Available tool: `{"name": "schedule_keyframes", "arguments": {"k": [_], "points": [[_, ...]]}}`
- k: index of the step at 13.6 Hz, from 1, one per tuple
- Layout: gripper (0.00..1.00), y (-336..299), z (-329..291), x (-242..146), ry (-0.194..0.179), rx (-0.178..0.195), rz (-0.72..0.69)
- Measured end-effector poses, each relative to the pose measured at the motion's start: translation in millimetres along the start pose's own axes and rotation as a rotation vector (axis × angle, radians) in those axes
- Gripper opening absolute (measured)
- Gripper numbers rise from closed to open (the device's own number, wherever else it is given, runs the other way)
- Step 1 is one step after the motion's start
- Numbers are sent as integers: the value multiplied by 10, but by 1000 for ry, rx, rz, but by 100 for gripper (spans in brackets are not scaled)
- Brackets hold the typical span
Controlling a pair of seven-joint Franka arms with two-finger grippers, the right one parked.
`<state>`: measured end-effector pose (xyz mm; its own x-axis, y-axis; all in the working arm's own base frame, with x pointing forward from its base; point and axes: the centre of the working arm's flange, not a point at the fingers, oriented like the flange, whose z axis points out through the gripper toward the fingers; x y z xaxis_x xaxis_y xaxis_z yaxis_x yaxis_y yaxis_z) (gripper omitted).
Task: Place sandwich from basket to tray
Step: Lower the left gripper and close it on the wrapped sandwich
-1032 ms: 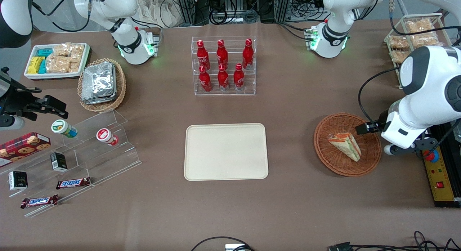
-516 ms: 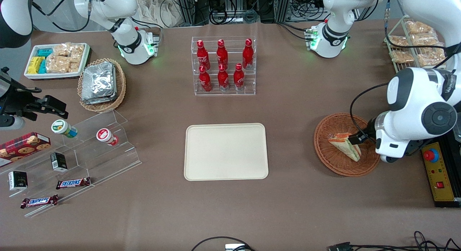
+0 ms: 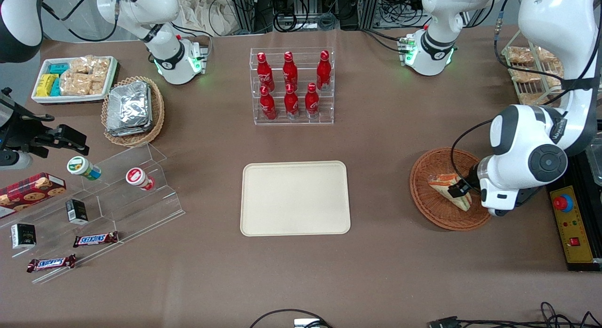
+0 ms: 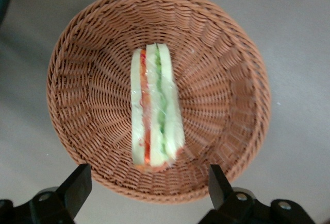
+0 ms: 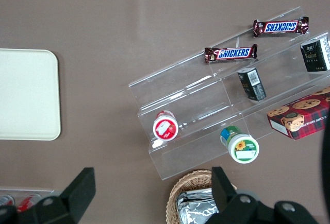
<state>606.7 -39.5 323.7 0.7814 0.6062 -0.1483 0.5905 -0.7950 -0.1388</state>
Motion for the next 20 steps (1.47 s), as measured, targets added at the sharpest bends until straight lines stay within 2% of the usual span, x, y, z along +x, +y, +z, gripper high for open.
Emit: {"name": "schedule_keyframes", "arguments": {"k": [5,8,9,10,11,14,16,18,20], "points": [[100,-213,586,82,46,-71,-35],[100,-209,848,117,43,-87,-40],[94,-201,886,124,41,-88,-40],[94,-193,900,129,40,-90,-39],[87,-181,883,134,43,-92,-30],[52,-131,732,194,64,-102,64],[34,-97,520,269,66,-93,145],[27,-36,184,329,51,-75,213],[25,111,-184,293,48,-65,289]]}}
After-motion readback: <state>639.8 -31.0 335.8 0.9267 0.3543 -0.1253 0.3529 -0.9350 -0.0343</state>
